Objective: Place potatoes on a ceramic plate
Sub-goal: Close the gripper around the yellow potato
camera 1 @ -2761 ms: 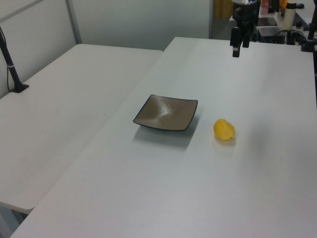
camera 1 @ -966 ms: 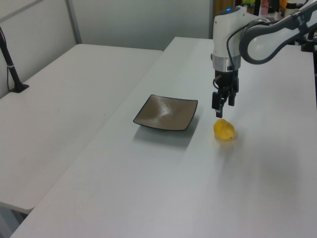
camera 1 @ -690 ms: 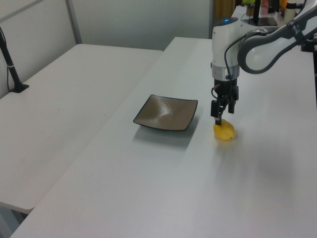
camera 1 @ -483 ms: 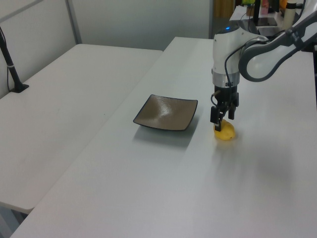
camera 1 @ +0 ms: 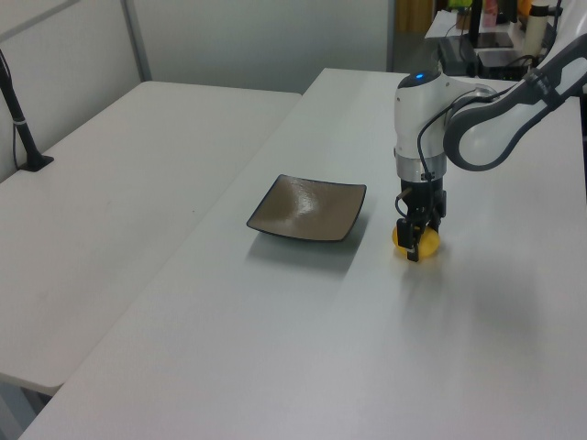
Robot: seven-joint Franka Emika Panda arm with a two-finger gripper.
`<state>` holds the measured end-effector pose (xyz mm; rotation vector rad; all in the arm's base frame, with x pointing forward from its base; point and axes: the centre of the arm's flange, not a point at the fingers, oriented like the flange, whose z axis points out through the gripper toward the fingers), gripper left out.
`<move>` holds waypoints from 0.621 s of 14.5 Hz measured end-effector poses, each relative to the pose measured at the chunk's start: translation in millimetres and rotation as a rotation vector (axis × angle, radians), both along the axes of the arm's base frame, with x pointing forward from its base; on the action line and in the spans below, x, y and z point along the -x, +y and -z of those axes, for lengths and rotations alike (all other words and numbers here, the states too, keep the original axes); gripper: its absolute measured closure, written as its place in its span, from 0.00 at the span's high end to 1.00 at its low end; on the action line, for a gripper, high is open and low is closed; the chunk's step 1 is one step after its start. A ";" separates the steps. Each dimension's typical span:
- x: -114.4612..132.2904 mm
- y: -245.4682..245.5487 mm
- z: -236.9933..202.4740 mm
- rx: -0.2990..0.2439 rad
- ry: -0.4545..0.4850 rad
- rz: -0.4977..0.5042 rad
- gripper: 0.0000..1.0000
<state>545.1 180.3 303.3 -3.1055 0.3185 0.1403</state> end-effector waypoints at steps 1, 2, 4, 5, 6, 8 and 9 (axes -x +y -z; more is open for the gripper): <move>-0.5 -0.1 -0.3 -0.001 -0.003 0.001 0.73; -0.7 -0.2 -0.4 -0.001 -0.005 0.002 0.72; -0.7 -0.2 -0.4 -0.002 -0.005 0.002 0.69; -0.7 -0.2 -0.4 -0.002 -0.005 0.002 0.68; -0.7 -0.2 -0.4 -0.001 -0.005 0.002 0.68; -0.8 -0.2 -0.5 -0.001 -0.005 0.002 0.68; -1.1 -0.2 -0.9 -0.002 -0.007 0.002 0.68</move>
